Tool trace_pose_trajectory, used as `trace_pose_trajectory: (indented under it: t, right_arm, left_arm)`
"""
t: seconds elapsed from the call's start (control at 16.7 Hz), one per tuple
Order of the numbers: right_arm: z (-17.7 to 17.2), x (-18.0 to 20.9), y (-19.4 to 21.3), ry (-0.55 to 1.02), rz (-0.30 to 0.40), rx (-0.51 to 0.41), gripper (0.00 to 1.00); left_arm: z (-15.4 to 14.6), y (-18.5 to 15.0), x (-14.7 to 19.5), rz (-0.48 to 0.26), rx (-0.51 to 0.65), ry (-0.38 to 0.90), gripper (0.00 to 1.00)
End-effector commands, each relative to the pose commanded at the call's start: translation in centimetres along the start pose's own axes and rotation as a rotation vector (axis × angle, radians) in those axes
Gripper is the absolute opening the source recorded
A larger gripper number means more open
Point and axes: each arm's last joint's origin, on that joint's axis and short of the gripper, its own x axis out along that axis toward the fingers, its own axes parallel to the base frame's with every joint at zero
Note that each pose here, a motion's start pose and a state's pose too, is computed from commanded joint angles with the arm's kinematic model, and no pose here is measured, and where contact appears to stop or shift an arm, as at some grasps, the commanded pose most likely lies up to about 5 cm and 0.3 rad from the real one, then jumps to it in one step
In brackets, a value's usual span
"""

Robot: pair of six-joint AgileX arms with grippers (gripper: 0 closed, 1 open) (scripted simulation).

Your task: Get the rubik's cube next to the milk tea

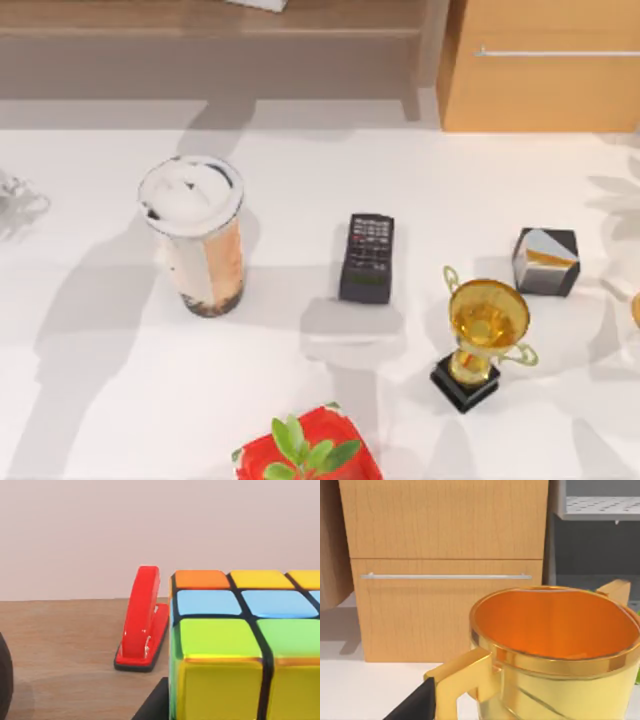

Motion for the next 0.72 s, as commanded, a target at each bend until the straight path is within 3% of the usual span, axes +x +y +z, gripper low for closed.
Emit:
trace_pose_trajectory:
  t: [0.18,0.36,0.54,0.72]
  right_arm:
    - [0.0,0.0,0.0,0.000,0.000,0.000,1.00]
    - [0.0,0.0,0.0,0.000,0.000,0.000,1.00]
    - [0.0,0.0,0.0,0.000,0.000,0.000,1.00]
    - [0.0,0.0,0.0,0.000,0.000,0.000,1.00]
  left_arm:
    - [3.1,3.5,-3.0,-0.049,0.014,0.046,0.00]
    - [3.4,6.9,-6.1,-0.097,0.034,0.226,0.00]
    - [-1.2,9.9,-7.4,-0.098,0.028,0.578,0.00]
    - [-9.4,13.0,-7.4,-0.029,-0.014,1.003,0.00]
